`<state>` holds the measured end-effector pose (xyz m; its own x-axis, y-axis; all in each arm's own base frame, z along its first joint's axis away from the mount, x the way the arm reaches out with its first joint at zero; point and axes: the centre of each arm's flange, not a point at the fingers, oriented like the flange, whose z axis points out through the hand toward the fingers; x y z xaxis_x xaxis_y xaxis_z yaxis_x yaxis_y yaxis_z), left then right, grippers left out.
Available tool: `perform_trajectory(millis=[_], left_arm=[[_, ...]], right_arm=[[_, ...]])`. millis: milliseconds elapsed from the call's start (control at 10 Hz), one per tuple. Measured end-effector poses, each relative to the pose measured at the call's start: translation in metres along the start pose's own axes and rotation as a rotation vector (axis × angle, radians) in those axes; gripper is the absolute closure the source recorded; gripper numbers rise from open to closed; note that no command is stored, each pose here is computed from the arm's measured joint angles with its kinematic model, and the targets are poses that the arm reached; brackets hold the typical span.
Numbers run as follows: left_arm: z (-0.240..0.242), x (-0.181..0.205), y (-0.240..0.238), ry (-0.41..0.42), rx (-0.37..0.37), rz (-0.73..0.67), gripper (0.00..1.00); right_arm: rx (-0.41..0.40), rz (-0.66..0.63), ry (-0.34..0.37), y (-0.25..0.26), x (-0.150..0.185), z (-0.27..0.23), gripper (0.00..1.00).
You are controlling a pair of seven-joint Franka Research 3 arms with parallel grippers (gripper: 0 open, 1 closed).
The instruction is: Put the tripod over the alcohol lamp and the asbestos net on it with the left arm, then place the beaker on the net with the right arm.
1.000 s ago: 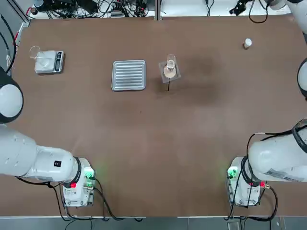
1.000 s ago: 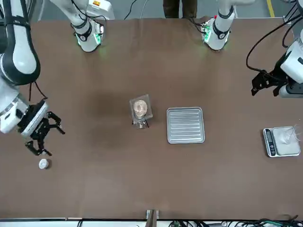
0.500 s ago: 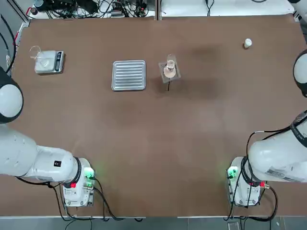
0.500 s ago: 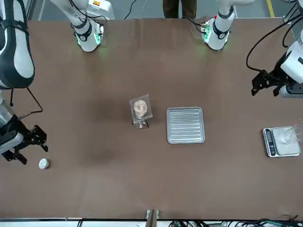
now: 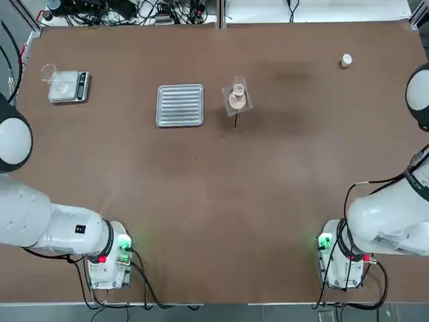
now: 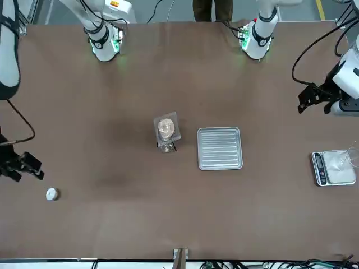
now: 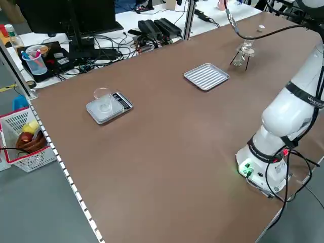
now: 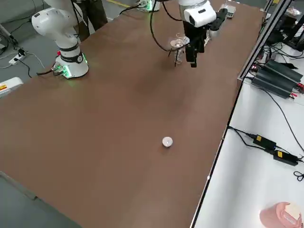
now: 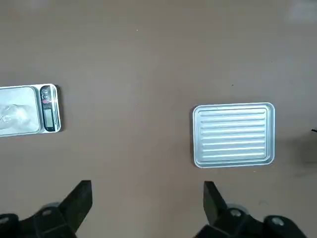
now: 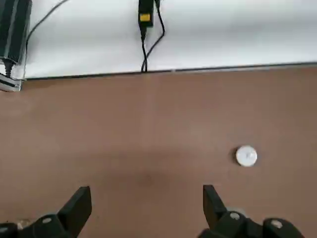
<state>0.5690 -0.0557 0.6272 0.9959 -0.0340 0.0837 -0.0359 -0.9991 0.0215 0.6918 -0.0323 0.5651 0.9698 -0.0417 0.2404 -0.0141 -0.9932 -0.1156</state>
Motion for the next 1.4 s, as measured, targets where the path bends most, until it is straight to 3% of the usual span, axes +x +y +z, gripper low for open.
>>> perform_trajectory(millis=[100, 400, 800, 1400], left_arm=[[0.000, 0.000, 0.000, 0.000, 0.000, 0.000, 0.01], [0.000, 0.000, 0.000, 0.000, 0.000, 0.000, 0.01], [0.000, 0.000, 0.000, 0.000, 0.000, 0.000, 0.00], [0.000, 0.000, 0.001, 0.000, 0.000, 0.001, 0.00]], right_arm=[[-0.001, 0.013, -0.031, -0.001, -0.003, -0.002, 0.00], [-0.013, 0.016, -0.032, -0.001, -0.002, -0.010, 0.00], [-0.129, -0.023, -0.073, -0.004, -0.010, -0.016, 0.00], [-0.160, -0.007, -0.085, -0.031, -0.062, -0.076, 0.00]])
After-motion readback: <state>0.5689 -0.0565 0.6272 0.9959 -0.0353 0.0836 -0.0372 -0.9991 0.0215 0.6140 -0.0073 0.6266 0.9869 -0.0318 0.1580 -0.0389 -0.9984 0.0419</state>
